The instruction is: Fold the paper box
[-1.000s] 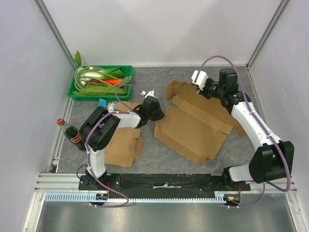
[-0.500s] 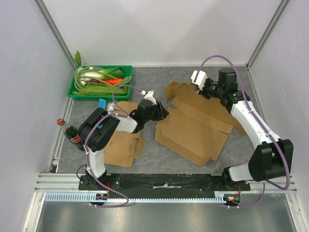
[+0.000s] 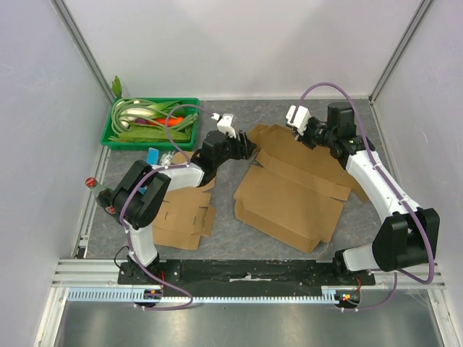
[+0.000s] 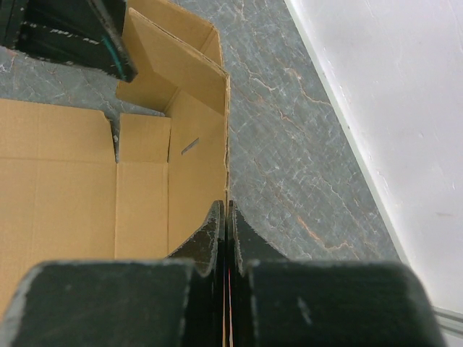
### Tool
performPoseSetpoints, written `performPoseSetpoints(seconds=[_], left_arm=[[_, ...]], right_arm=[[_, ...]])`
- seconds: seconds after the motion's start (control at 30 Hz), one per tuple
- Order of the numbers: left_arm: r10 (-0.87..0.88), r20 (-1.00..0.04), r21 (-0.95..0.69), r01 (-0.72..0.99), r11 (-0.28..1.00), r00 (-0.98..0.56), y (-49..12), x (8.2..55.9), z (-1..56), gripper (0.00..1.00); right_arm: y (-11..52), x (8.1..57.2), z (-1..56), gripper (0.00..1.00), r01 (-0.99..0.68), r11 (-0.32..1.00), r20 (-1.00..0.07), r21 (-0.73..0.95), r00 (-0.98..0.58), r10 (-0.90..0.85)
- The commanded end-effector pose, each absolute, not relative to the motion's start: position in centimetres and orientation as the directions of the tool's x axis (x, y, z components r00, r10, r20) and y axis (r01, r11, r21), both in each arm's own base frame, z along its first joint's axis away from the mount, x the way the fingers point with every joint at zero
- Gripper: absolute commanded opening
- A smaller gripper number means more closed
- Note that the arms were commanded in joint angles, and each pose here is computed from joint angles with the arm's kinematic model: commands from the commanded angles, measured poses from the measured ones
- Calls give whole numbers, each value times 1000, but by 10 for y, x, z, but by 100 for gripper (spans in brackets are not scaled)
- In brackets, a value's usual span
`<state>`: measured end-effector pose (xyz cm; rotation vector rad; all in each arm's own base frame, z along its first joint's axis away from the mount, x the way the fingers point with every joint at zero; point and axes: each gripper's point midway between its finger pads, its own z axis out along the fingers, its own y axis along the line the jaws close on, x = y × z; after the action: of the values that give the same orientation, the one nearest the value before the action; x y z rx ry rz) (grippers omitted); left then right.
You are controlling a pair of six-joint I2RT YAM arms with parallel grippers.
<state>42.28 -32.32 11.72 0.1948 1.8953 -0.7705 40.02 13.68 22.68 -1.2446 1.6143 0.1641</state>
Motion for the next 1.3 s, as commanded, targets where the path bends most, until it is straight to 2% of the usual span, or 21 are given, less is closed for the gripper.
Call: performPoseSetpoints(seconds=[0.0, 0.1, 0.2, 0.23, 0.33, 0.6, 0.8, 0.9, 1.0, 1.13, 1.27], left_arm=[[-153, -927, -326, 534, 780, -343, -333, 441, 151, 67], [-138, -925, -324, 547, 772, -354, -342, 448, 150, 63], [-136, -906, -352, 534, 768, -401, -346, 450, 147, 38], [-147, -901, -364, 527, 768, -408, -348, 452, 153, 22], [-170, -866, -416, 489, 767, -470, -348, 445, 156, 4], [-228, -789, -521, 424, 741, -571, -355, 428, 164, 2], [-262, -798, -515, 390, 763, -542, -352, 428, 180, 2], [-262, -819, -493, 393, 776, -510, -349, 434, 197, 2], [-258, -834, -479, 407, 778, -487, -349, 438, 209, 2], [-262, -838, -479, 416, 773, -478, -350, 442, 214, 2], [-261, -838, -483, 430, 763, -479, -349, 440, 218, 2]], right_arm=[[139, 400, 251, 0, -752, 453, -779, -479, 126, -614], [139, 400, 250, 0, -753, 454, -781, -476, 125, -612], [141, 398, 250, 0, -753, 452, -781, -478, 129, -612], [141, 398, 253, 0, -745, 455, -779, -487, 136, -612], [139, 399, 247, 0, -735, 460, -766, -499, 126, -630], [146, 397, 245, 0, -735, 454, -758, -504, 124, -640], [157, 390, 252, 0, -692, 488, -773, -531, 161, -614], [160, 395, 261, 0, -620, 504, -747, -601, 212, -630], [159, 403, 253, 0, -527, 479, -653, -702, 208, -728], [164, 412, 275, 0, -384, 524, -636, -761, 276, -721], [167, 421, 287, 0, -339, 538, -631, -772, 304, -714]])
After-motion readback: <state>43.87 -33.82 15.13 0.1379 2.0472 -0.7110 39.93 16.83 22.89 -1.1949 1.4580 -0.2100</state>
